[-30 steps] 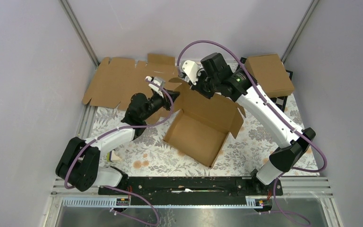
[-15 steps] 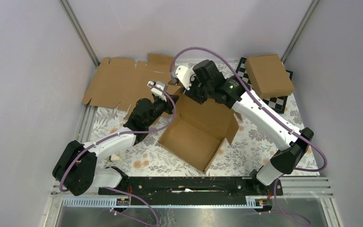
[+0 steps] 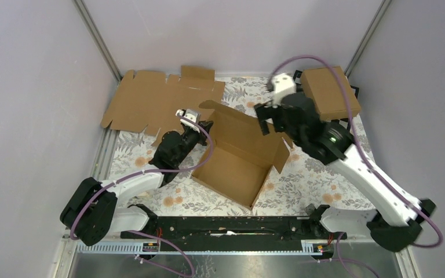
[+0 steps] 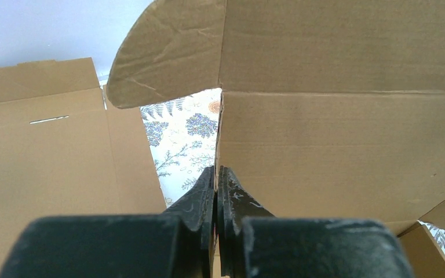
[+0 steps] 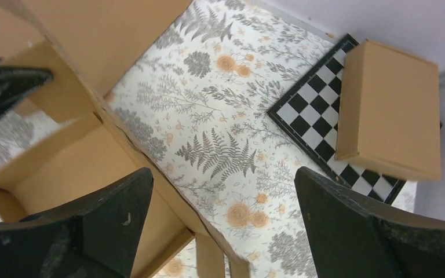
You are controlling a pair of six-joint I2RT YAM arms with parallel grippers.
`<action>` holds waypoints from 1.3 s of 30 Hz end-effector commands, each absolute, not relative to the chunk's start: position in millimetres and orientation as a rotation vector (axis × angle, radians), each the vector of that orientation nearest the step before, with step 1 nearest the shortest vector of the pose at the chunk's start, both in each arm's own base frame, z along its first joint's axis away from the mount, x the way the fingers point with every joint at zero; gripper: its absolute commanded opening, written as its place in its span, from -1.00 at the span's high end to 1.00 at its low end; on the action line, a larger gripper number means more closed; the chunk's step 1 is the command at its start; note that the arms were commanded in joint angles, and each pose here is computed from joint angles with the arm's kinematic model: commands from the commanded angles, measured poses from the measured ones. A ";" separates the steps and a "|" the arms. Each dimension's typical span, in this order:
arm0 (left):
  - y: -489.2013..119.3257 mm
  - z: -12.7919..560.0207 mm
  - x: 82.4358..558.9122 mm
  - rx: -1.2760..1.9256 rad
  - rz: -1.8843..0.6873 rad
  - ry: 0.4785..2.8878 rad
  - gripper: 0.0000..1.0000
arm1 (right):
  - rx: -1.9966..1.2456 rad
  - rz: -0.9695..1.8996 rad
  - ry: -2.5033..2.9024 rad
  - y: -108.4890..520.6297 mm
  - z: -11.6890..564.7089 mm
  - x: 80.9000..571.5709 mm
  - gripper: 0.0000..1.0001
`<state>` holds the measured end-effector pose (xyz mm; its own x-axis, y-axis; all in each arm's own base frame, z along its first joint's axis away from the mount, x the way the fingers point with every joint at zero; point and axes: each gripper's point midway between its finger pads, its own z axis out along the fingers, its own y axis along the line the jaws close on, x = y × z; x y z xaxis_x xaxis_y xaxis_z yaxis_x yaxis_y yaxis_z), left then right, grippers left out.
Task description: Fold the paper box
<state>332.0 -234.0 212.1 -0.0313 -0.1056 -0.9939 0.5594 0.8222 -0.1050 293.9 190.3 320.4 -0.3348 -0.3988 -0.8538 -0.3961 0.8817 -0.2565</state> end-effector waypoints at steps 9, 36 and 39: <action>-224.7 251.8 320.8 0.348 -0.552 1.362 1.00 | -0.164 0.197 2.150 129.4 276.1 219.4 -0.86; -214.8 251.1 332.1 0.157 -0.582 1.396 1.00 | 0.095 0.322 2.180 171.2 256.0 277.6 1.00; -219.0 253.9 342.2 0.078 -0.623 1.384 1.00 | 0.193 0.324 2.053 164.0 284.3 303.2 1.00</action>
